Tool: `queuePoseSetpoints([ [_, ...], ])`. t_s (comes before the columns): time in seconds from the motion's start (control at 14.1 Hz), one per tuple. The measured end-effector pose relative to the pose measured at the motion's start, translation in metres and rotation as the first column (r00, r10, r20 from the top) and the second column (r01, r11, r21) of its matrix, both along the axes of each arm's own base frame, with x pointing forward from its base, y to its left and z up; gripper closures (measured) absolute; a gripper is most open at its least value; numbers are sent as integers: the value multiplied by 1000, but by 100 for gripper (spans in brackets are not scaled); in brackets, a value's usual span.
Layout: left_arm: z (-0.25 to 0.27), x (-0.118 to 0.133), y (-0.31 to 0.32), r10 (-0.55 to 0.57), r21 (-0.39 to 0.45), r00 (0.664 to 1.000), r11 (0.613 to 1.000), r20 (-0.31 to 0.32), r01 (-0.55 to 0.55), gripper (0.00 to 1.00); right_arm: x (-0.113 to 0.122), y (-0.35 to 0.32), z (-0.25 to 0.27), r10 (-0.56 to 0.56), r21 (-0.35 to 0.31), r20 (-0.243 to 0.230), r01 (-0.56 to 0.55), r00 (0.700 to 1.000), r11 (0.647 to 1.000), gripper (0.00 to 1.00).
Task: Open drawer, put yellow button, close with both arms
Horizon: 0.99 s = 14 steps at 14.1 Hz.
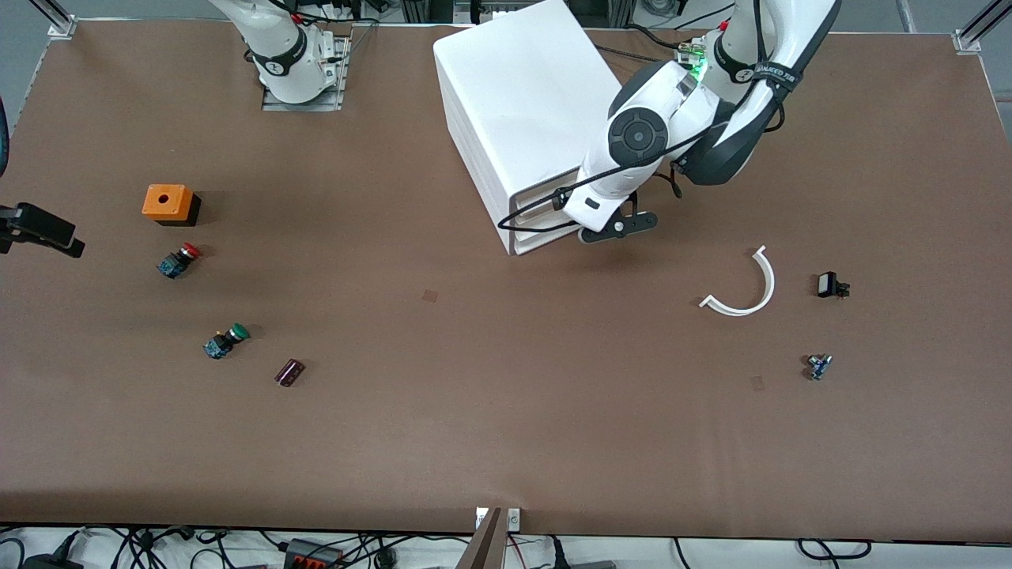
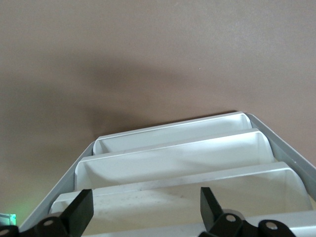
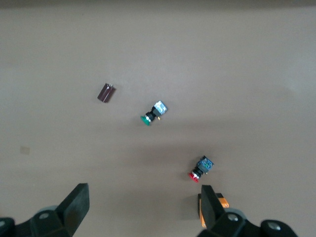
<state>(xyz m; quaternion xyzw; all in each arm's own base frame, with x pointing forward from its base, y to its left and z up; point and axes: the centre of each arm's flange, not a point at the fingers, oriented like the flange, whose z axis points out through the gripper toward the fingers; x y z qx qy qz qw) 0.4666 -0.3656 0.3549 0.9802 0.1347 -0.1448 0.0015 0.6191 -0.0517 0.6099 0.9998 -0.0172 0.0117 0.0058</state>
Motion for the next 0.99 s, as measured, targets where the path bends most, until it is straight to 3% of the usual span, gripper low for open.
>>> queuePoseSetpoints([
  [0.57,4,-5,-5,-4,-3,1000,1000,4,4,2,-34,5,-27,7,3,-24,-7,1000,1000,0],
  [0.78,25,29,28,18,-37,999,999,51,-16,0,-41,6,-26,7,3,-22,-7,1000,1000,0],
  [0.99,41,78,98,-37,-67,993,997,116,45,0,-41,6,-26,7,2,-20,-7,1000,1000,0],
])
